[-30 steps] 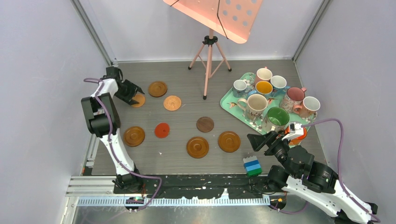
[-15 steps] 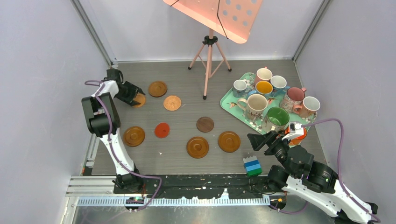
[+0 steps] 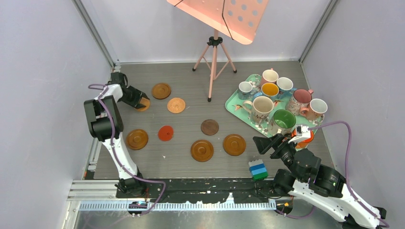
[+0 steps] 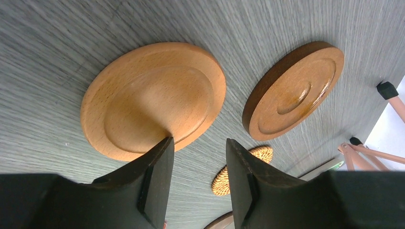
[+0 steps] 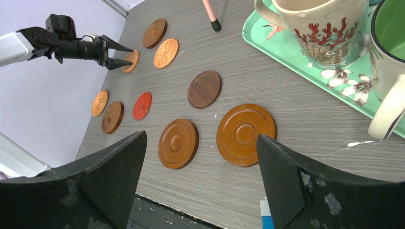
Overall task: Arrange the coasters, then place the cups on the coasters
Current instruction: Move the coaster to the center of the board.
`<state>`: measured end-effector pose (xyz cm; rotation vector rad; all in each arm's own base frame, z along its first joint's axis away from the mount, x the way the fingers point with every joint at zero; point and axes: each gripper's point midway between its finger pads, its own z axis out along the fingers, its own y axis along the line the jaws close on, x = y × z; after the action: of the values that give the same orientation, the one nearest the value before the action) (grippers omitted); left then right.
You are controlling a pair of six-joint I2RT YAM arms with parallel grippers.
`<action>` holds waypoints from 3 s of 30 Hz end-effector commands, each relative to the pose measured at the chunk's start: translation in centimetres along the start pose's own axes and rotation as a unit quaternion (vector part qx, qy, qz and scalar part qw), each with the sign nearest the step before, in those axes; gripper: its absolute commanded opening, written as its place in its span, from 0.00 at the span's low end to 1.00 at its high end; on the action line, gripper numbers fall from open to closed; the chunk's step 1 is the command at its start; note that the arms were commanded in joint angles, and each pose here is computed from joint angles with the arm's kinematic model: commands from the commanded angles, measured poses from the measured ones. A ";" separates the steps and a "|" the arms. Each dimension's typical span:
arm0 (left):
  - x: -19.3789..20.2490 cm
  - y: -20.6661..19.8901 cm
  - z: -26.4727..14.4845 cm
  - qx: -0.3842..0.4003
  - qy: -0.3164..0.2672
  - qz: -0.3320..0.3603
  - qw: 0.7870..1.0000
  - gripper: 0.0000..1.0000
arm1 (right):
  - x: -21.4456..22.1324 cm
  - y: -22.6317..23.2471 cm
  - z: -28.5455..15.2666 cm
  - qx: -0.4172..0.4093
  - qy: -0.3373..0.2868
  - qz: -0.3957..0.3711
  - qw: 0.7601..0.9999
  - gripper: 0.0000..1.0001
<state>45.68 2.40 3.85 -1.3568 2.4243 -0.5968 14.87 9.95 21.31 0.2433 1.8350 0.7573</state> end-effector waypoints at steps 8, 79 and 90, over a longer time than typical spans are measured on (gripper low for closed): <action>2.6 -0.5 -1.0 -0.003 0.007 0.023 1.000 0.44 | -1.1 0.6 -0.1 -0.013 -0.023 0.024 0.999 0.92; 1.7 -0.8 -4.8 0.045 -0.052 0.003 0.998 0.23 | -2.3 -0.8 -1.8 -0.010 -0.046 0.044 0.998 0.91; 1.3 -0.8 -1.3 0.037 -0.019 -0.012 0.999 0.23 | -2.5 -0.8 -1.9 -0.010 -0.049 0.043 0.998 0.91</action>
<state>44.72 1.50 5.93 -1.3394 2.3303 -0.6342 14.36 8.42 21.26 0.2808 1.8235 0.7507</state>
